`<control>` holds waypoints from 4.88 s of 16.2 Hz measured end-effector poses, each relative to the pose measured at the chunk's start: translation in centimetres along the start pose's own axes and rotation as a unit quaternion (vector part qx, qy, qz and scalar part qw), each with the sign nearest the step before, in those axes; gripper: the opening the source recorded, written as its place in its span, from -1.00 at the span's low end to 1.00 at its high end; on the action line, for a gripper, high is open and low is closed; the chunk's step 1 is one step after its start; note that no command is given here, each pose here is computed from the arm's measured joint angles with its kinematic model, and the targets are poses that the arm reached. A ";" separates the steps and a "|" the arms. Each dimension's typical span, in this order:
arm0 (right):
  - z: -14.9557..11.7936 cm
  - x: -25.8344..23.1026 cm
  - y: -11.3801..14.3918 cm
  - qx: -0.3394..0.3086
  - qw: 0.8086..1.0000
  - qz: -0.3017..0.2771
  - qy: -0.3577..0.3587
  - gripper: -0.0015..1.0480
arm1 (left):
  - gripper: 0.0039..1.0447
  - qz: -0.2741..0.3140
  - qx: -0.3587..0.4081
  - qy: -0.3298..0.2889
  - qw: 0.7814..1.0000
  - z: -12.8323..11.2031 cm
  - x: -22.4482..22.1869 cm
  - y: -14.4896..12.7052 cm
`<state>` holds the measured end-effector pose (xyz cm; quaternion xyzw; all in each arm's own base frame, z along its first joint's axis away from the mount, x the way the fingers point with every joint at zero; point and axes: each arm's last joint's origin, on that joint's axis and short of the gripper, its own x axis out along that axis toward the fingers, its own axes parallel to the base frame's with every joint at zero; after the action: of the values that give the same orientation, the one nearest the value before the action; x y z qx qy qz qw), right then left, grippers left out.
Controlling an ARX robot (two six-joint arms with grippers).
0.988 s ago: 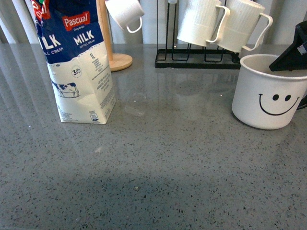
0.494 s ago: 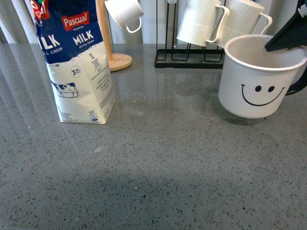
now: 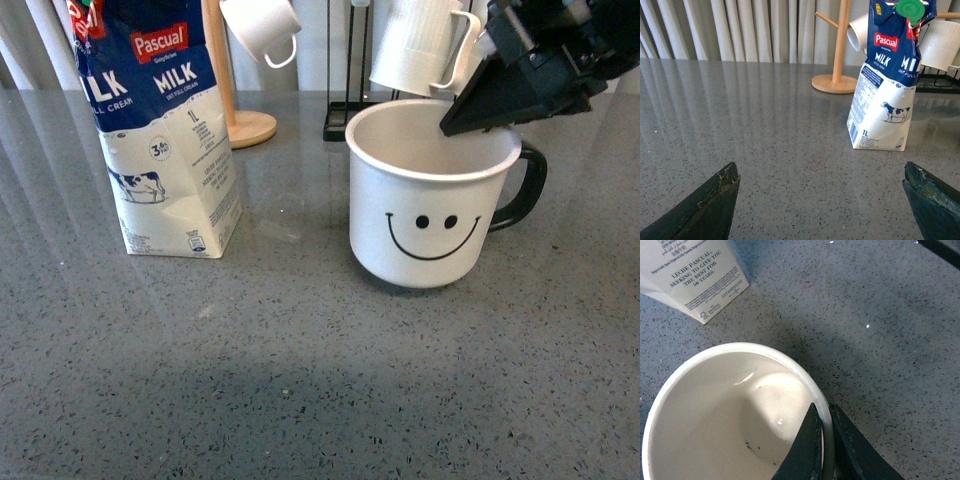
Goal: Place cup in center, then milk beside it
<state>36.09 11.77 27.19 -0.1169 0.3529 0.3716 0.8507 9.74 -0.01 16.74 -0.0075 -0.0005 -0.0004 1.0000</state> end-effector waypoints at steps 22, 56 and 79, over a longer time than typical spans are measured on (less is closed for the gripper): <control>-0.2 -10.2 -0.5 0.015 0.966 -0.119 -0.228 0.87 | 0.88 0.000 0.000 0.000 1.000 0.0 0.0 0.0; -26.6 -11.8 10.0 0.118 0.850 -0.370 -0.356 -0.90 | 0.88 0.000 0.000 0.000 1.000 0.0 0.0 0.0; -26.5 -11.8 10.0 0.118 0.850 -0.370 -0.356 0.87 | 0.88 -0.130 -0.058 0.065 0.988 8.0 7.0 -3.0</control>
<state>9.72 0.01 16.72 0.0026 -0.0022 0.0012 1.0000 16.73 -2.93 24.83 -0.0651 0.0631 -0.1307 0.9873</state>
